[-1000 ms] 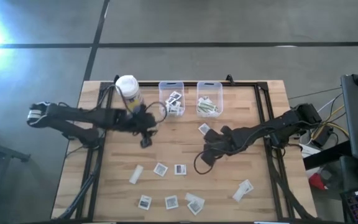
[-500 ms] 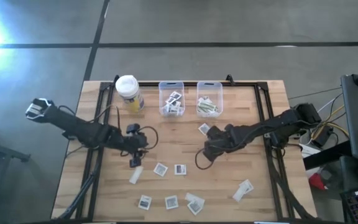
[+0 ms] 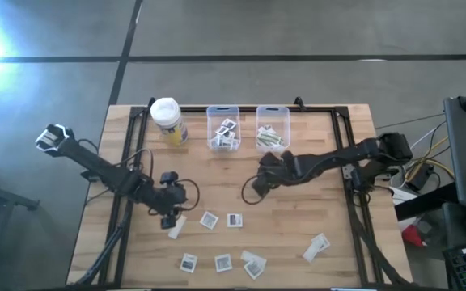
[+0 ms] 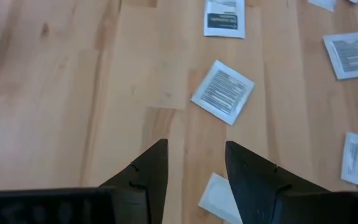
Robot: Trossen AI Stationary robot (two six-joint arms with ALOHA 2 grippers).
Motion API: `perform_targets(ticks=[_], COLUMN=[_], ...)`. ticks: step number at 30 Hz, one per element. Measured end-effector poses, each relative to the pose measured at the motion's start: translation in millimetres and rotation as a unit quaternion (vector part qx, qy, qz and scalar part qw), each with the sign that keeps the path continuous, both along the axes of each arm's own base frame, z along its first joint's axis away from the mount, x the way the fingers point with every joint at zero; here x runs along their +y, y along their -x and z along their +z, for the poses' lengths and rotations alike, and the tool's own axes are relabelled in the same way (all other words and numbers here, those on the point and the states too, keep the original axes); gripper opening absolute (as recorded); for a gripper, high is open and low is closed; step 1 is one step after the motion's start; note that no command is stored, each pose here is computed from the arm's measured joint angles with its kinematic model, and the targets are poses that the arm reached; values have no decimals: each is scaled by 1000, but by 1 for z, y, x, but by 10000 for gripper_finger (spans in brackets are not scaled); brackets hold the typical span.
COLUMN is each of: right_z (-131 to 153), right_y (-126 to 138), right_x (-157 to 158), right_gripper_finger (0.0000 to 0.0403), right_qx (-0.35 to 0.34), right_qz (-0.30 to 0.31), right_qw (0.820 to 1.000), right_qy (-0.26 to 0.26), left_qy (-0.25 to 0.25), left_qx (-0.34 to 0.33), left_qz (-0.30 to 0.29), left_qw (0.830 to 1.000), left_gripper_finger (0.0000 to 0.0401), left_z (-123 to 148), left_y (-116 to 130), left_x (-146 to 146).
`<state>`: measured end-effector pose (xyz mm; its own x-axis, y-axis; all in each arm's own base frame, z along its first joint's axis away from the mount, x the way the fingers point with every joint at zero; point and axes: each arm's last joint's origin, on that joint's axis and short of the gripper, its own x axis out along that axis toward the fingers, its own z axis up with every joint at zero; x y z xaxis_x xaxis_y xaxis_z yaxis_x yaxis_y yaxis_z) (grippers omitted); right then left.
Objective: Pick & Place First Aid Supplies
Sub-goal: Put the towelette pack into the left transparent bin
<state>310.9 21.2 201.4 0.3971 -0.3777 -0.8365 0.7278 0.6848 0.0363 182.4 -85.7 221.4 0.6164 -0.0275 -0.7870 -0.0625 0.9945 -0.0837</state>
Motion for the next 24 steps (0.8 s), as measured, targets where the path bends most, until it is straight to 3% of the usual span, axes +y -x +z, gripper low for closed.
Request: perform_targets(ticks=[11, 24], right_z=[-40, -59], right_y=[-13, -18], right_x=[-14, -20], right_gripper_finger=[153, 153], right_qx=[65, 97], right_qz=[-18, -17], right_qw=[998, 995], right_qy=[17, 19], left_qy=[-3, 0], left_qx=[15, 22], left_qz=[1, 12], left_qw=[1000, 1000], left_gripper_finger=[151, 151], left_z=[-9, -14], left_y=[4, 6], left_x=[0, 1])
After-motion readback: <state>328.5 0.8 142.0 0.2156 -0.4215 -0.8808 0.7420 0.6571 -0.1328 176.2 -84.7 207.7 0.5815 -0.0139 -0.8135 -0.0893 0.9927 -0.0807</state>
